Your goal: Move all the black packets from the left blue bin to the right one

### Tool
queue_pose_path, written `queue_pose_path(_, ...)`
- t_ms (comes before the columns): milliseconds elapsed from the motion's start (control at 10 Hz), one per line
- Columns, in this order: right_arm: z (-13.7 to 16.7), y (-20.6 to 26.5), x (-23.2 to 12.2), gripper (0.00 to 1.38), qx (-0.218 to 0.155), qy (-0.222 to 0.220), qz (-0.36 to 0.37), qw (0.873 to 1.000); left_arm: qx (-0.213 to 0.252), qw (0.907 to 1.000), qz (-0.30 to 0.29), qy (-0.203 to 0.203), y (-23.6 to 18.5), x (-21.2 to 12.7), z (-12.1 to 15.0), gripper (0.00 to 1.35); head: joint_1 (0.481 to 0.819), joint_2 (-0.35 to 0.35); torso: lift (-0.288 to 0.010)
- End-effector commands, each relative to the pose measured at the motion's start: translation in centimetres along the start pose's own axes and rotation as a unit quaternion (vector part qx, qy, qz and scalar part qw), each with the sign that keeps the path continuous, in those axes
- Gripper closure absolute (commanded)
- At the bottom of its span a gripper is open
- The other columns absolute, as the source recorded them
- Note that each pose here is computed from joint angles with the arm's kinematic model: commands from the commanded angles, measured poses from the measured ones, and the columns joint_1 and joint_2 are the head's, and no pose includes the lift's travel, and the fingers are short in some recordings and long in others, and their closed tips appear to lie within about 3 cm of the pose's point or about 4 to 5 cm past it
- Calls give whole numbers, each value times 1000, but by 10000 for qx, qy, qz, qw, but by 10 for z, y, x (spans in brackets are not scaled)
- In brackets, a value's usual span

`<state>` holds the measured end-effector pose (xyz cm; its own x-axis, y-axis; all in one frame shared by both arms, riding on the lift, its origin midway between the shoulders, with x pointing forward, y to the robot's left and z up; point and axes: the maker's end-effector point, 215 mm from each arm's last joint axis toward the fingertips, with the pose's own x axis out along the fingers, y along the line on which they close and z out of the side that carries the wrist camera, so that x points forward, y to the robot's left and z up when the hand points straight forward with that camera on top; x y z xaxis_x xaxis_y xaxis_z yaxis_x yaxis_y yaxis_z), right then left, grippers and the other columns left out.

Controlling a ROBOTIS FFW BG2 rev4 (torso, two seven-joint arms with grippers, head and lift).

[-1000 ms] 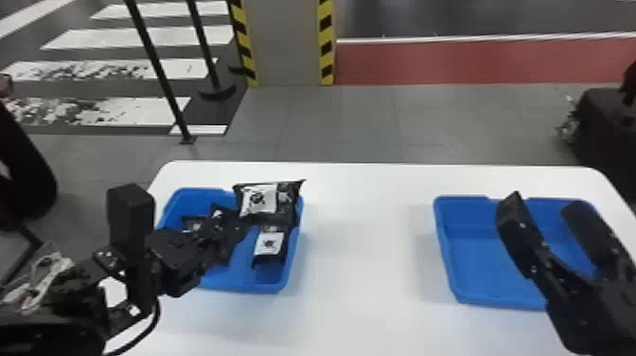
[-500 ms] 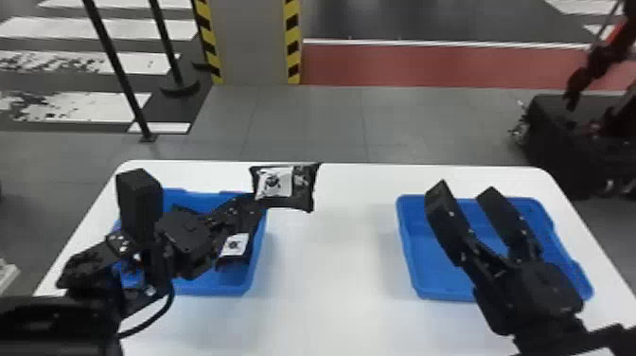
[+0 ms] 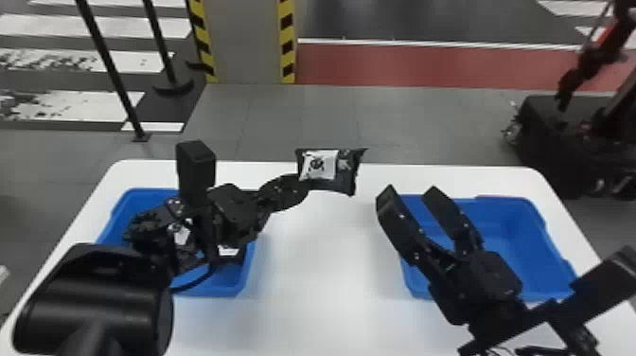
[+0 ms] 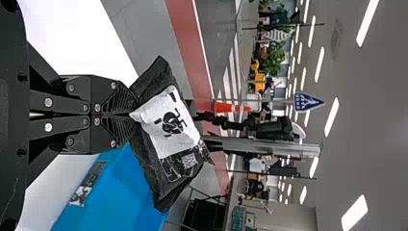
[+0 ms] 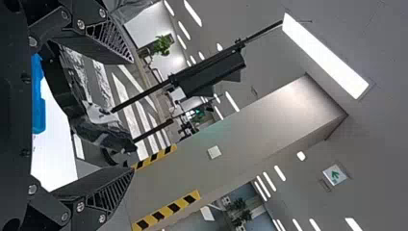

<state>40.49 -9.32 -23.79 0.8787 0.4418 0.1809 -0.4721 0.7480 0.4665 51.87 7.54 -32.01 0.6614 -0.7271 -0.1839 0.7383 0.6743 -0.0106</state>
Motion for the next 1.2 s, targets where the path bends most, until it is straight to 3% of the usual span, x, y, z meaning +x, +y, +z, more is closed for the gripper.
queue_pose_path(0,-10,1,8,246,132,61,71,9999,-63,9996,-266,-80,-12,19,7,1208,695,-17,-110)
queue_pose_path(300,-19,-5,22,246,136,107,110,9998,-279,9961,-799,-233,-50,39,24,1208,695,-48,-110)
queue_pose_path(700,-38,-30,46,271,51,256,47,9996,-316,9949,-939,-204,-60,42,25,1208,695,-86,-110)
queue_pose_path(800,-37,-34,54,486,-4,255,49,9997,-311,9947,-960,-199,-60,44,26,1208,695,-86,-110)
queue_pose_path(900,-39,-39,59,877,-20,323,4,9995,-327,9946,-968,-180,-61,44,25,1208,695,-87,-110)
queue_pose_path(1100,-30,-43,58,1061,-76,260,-162,9995,-339,9945,-975,-156,-61,44,24,1208,695,-91,-110)
